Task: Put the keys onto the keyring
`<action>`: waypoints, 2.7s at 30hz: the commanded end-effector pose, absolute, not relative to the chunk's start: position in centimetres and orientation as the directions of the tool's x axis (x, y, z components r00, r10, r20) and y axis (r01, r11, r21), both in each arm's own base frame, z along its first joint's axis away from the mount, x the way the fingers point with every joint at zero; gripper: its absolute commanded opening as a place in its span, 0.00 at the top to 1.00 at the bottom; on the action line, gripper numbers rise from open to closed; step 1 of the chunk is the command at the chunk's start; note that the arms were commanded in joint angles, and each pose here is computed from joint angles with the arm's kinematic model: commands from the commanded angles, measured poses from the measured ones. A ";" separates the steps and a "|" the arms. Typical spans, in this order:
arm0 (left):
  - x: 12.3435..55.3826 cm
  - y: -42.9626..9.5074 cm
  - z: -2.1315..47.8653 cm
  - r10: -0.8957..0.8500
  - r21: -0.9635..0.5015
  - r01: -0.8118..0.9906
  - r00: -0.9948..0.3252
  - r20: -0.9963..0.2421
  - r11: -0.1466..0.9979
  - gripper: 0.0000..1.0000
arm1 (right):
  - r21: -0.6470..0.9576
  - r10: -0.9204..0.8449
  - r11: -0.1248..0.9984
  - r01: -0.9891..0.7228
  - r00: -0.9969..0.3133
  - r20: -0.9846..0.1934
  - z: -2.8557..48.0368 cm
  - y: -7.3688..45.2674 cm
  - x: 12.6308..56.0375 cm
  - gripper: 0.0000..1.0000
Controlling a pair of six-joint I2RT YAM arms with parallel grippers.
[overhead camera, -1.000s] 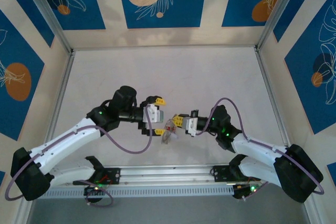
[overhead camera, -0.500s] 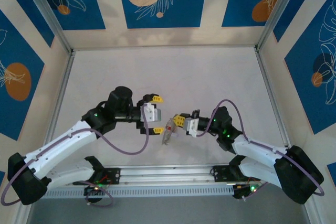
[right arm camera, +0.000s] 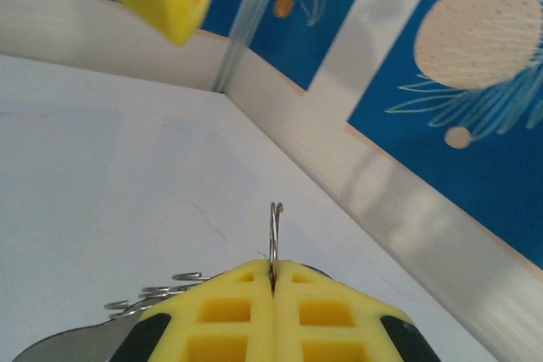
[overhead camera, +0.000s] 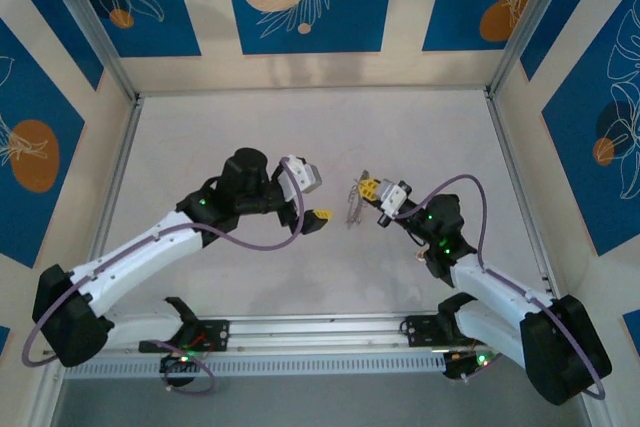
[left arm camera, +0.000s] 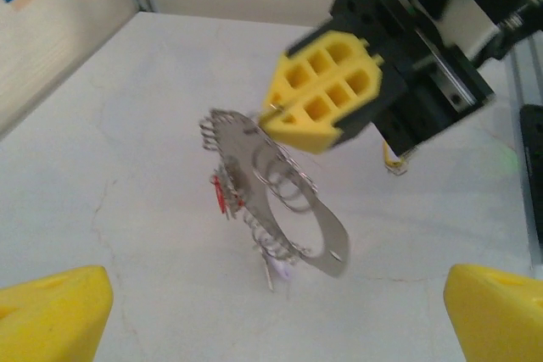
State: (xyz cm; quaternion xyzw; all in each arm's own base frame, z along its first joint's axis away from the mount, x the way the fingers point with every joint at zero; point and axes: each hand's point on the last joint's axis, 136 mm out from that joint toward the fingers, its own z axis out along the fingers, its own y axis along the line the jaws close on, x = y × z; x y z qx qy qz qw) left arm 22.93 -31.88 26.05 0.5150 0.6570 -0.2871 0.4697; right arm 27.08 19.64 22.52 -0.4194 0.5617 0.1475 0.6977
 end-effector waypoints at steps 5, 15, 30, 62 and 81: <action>21.9 -36.2 22.9 0.416 0.207 0.966 0.126 -0.901 0.156 0.01 | -0.242 -0.116 0.785 -0.570 0.249 -0.962 26.6 15.6 31.0 1.00; 19.2 -44.2 17.6 0.491 0.218 0.976 0.192 -0.850 -0.005 0.19 | -0.063 -0.016 0.934 -0.352 0.135 -0.991 27.9 7.6 35.1 1.00; 19.5 -55.7 8.6 0.435 0.338 0.908 0.416 -0.799 -0.247 0.39 | 0.035 0.057 0.977 -0.212 0.101 -0.993 28.1 2.1 37.0 1.00; 19.0 -56.2 2.7 0.641 0.276 0.897 0.440 -0.628 -0.346 0.71 | 0.041 0.075 0.977 -0.207 0.160 -0.984 29.3 0.7 35.4 1.00; 18.4 -55.6 1.4 0.662 0.307 0.861 0.508 -0.551 -0.406 0.92 | 0.034 0.071 0.978 -0.208 0.170 -0.983 29.5 0.6 35.2 1.00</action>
